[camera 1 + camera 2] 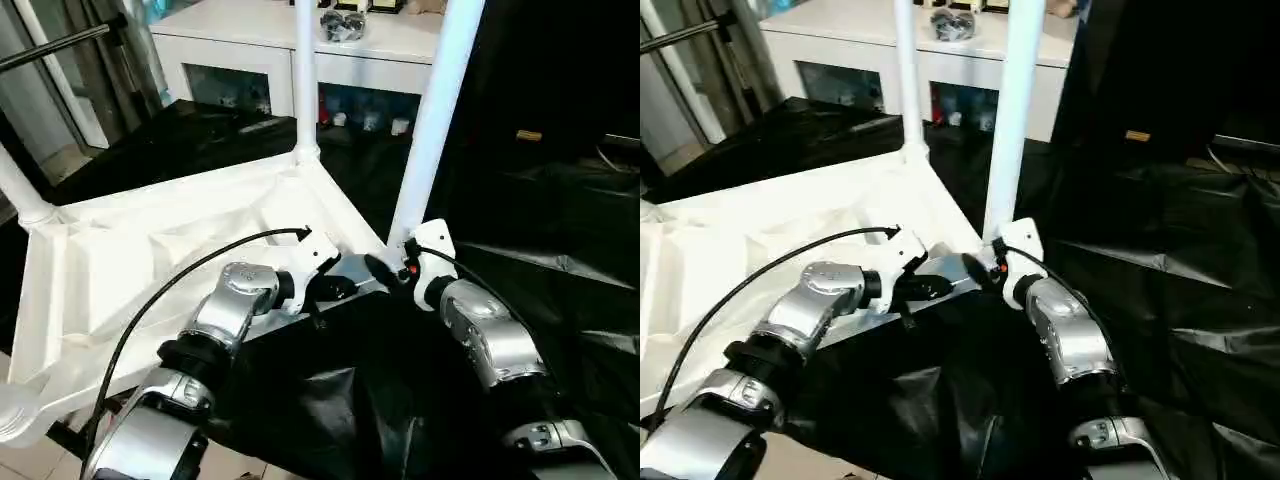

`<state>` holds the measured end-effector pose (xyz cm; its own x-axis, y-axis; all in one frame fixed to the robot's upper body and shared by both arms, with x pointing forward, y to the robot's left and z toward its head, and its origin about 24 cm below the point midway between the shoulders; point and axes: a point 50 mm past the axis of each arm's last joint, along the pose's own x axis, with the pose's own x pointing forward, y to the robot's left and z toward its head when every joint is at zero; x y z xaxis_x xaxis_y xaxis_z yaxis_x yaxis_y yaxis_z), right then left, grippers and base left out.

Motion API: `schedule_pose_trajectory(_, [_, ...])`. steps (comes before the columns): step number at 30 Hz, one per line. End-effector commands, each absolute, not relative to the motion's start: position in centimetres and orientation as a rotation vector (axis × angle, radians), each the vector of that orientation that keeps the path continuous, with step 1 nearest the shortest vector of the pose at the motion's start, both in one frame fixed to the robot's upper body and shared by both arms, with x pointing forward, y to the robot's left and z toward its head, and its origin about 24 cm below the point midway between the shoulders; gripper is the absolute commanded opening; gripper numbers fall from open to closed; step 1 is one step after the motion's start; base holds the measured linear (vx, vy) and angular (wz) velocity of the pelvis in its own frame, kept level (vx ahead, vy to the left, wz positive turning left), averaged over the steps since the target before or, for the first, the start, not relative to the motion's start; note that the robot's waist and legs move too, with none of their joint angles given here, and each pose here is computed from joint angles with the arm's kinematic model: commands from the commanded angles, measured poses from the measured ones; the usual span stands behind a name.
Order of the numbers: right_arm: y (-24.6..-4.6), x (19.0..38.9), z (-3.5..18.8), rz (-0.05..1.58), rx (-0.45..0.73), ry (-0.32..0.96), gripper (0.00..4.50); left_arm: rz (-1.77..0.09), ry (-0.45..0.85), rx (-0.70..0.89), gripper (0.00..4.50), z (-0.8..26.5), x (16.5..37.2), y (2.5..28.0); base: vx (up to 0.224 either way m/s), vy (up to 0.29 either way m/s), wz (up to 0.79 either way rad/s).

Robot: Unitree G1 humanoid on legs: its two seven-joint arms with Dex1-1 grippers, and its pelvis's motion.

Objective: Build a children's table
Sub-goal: Rotate leg to tighten

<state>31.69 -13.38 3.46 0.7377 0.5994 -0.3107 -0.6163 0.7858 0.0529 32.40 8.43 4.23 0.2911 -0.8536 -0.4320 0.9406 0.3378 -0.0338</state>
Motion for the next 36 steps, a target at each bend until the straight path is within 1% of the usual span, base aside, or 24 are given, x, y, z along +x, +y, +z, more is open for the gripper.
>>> schedule_pose_trajectory(1, [-10.6, 29.8, 2.8, 0.942, -0.025, 0.365, 3.8, -1.379, 0.343, 0.246, 0.0, 5.2, 31.4, 6.9, 0.0, 0.0, 0.0])
schedule_pose_trajectory(2, [-10.6, 29.8, 2.8, 0.946, -0.026, 0.365, 3.8, -1.381, 0.344, 0.246, 0.0, 5.2, 31.4, 6.9, 0.0, 0.0, 0.0])
schedule_pose_trajectory(3, [-11.1, 29.4, 3.1, 1.016, -0.04, 0.358, 3.8, -1.416, 0.351, 0.254, 0.0, 5.2, 31.1, 7.3, 0.0, 0.0, 0.0])
schedule_pose_trajectory(7, [-12.5, 28.4, 3.8, 1.153, -0.062, 0.381, 3.8, -1.433, 0.359, 0.283, 0.0, 5.2, 31.2, 8.5, 0.0, 0.0, 0.0])
schedule_pose_trajectory(8, [-12.8, 28.1, 3.9, 1.18, -0.058, 0.389, 3.57, -1.434, 0.362, 0.288, 0.0, 5.2, 31.3, 8.8, 0.0, 0.0, 0.0])
schedule_pose_trajectory(10, [-13.1, 27.9, 4.0, 1.209, -0.048, 0.404, 3.49, -1.436, 0.368, 0.292, 0.0, 5.3, 31.3, 9.1, 0.0, 0.0, 0.0])
schedule_pose_trajectory(11, [-13.1, 27.8, 4.0, 1.218, -0.045, 0.406, 3.49, -1.441, 0.37, 0.294, 0.0, 5.3, 31.3, 9.2, 0.0, 0.0, 0.0])
schedule_pose_trajectory(12, [-13.2, 27.8, 4.0, 1.222, -0.045, 0.407, 3.4, -1.444, 0.372, 0.296, 0.0, 5.3, 31.2, 9.3, 0.0, 0.0, 0.0])
schedule_pose_trajectory(13, [-13.2, 27.7, 4.1, 1.225, -0.045, 0.409, 3.16, -1.447, 0.373, 0.297, 0.0, 5.3, 31.2, 9.4, 0.0, 0.0, 0.0])
schedule_pose_trajectory(17, [-13.1, 27.8, 4.0, 1.212, -0.039, 0.41, 3.11, -1.443, 0.377, 0.298, 0.0, 5.3, 31.2, 9.6, 0.0, 0.0, 0.0])
schedule_pose_trajectory(19, [-13.1, 27.8, 3.9, 1.202, -0.035, 0.407, 2.81, -1.437, 0.379, 0.296, 0.0, 5.2, 31.2, 9.6, 0.0, 0.0, 0.0])
schedule_pose_trajectory(20, [-13.0, 27.8, 3.9, 1.195, -0.035, 0.405, 2.77, -1.432, 0.38, 0.294, 0.0, 5.2, 31.2, 9.6, 0.0, 0.0, 0.0])
schedule_pose_trajectory(21, [-13.0, 28.1, 3.7, 1.15, -0.039, 0.401, 2.74, -1.419, 0.381, 0.288, 0.0, 5.1, 31.3, 9.5, 0.0, 0.0, 0.0])
schedule_pose_trajectory(22, [-13.0, 28.9, 3.3, 1.05, -0.043, 0.408, 2.71, -1.384, 0.382, 0.275, 0.0, 5.1, 31.5, 9.2, 0.0, 0.0, 0.0])
schedule_pose_trajectory(23, [-13.0, 29.2, 3.0, 0.996, -0.046, 0.411, 2.68, -1.368, 0.382, 0.269, 0.0, 5.1, 31.6, 9.1, 0.0, 0.0, 0.0])
schedule_pose_trajectory(24, [-13.2, 30.2, 2.4, 0.856, -0.041, 0.424, 2.67, -1.316, 0.389, 0.257, 0.0, 5.0, 32.0, 8.7, 0.0, 0.0, 0.0])
schedule_pose_trajectory(25, [-13.3, 30.7, 1.9, 0.759, -0.019, 0.44, 2.67, -1.264, 0.397, 0.252, 0.0, 4.9, 32.3, 8.4, 0.0, 0.0, 0.0])
schedule_pose_trajectory(26, [-13.3, 30.8, 1.8, 0.736, -0.011, 0.446, 2.67, -1.25, 0.399, 0.251, 0.0, 4.8, 32.4, 8.3, 0.0, 0.0, 0.0])
schedule_pose_trajectory(27, [-13.2, 31.1, 1.4, 0.672, 0.008, 0.46, 2.67, -1.202, 0.402, 0.243, 0.0, 4.7, 32.7, 7.8, 0.0, 0.0, 0.0])
schedule_pose_trajectory(30, [-12.9, 31.5, 0.8, 0.558, 0.03, 0.482, 2.66, -1.132, 0.407, 0.225, 0.0, 4.6, 33.0, 7.0, 0.0, 0.0, 0.0])
schedule_pose_trajectory(32, [-12.6, 31.7, 0.2, 0.442, 0.02, 0.51, 2.65, -1.089, 0.412, 0.202, 0.0, 4.4, 33.1, 5.8, 0.0, 0.0, 0.0])
schedule_pose_trajectory(35, [-12.2, 31.7, 0.0, 0.425, 0.008, 0.514, 2.65, -1.087, 0.414, 0.196, 0.0, 4.3, 33.0, 5.4, 0.0, 0.0, 0.0])
schedule_pose_trajectory(36, [-11.7, 31.8, 0.0, 0.447, 0.014, 0.496, 2.65, -1.093, 0.407, 0.194, 0.0, 4.3, 32.9, 5.0, 0.0, 0.0, 0.0])
